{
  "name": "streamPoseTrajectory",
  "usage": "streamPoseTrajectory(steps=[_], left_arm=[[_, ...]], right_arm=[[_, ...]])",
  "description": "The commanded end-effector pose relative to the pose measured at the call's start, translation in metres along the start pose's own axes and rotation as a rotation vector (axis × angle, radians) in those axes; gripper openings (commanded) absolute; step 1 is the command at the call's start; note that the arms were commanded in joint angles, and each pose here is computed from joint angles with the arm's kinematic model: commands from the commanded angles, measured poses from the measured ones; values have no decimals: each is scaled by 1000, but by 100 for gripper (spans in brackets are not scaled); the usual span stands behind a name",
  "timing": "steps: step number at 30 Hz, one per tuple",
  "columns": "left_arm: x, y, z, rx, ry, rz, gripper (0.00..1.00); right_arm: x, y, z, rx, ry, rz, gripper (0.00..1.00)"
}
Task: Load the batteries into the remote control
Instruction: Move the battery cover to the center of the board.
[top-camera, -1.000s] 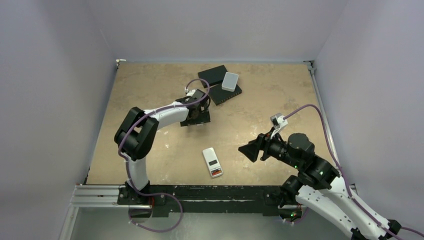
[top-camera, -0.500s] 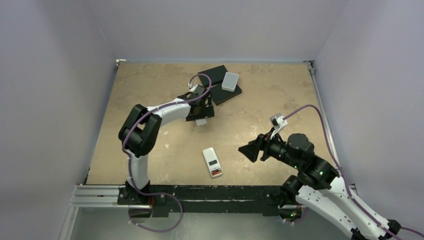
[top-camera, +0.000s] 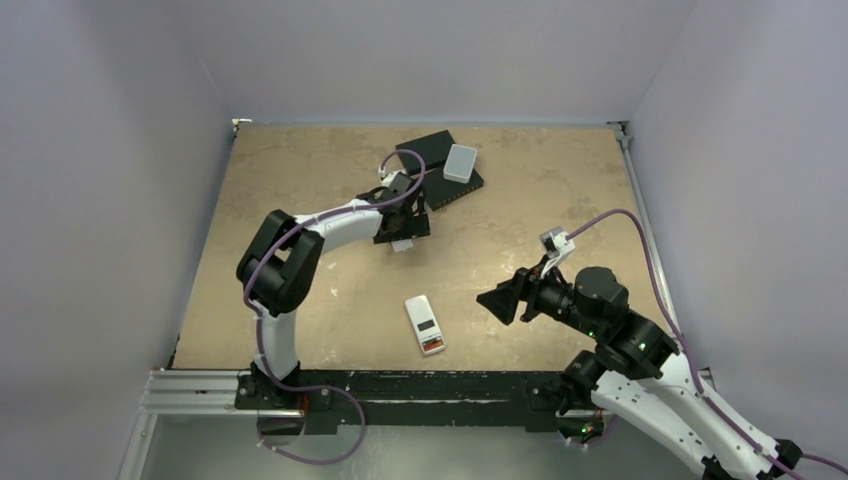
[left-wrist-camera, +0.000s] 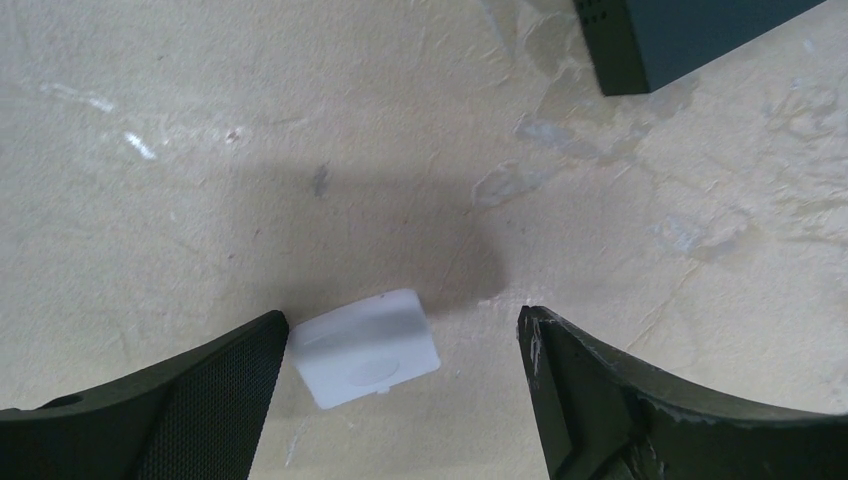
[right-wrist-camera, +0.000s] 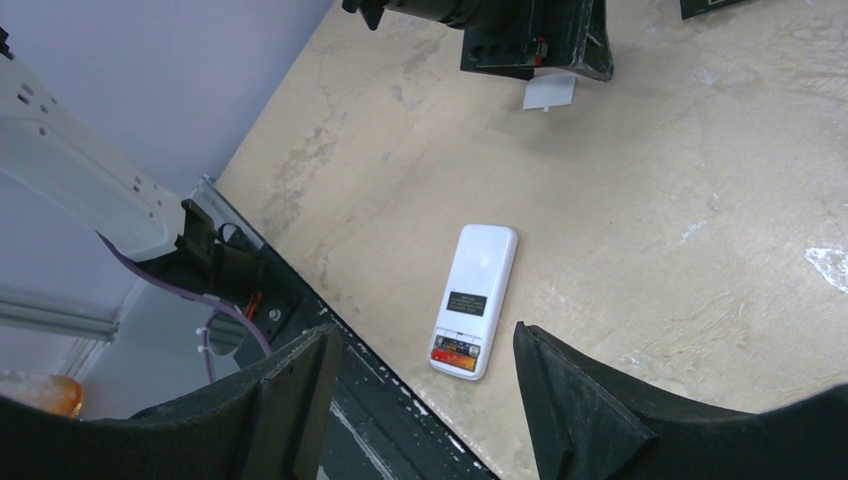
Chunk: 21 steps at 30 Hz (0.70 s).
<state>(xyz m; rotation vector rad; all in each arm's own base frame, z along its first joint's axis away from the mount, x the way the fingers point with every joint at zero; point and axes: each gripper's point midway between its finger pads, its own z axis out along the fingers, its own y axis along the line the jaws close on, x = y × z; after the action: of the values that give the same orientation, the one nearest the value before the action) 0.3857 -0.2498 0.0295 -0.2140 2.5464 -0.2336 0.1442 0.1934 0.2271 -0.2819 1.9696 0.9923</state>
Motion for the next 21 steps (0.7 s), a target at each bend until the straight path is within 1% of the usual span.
streamPoseTrajectory(steps=[1, 7, 16, 21], left_arm=[[16, 31, -14, -114, 22, 26, 87], [19, 33, -21, -115, 26, 32, 87], [43, 1, -10, -18, 105, 56, 87], [37, -7, -6, -1, 95, 56, 87]], right_arm=[[-7, 3, 2, -15, -27, -21, 73], [-6, 3, 3, -18, -22, -21, 73], [-6, 4, 3, -18, -21, -23, 73], [-7, 5, 1, -24, -28, -22, 73]])
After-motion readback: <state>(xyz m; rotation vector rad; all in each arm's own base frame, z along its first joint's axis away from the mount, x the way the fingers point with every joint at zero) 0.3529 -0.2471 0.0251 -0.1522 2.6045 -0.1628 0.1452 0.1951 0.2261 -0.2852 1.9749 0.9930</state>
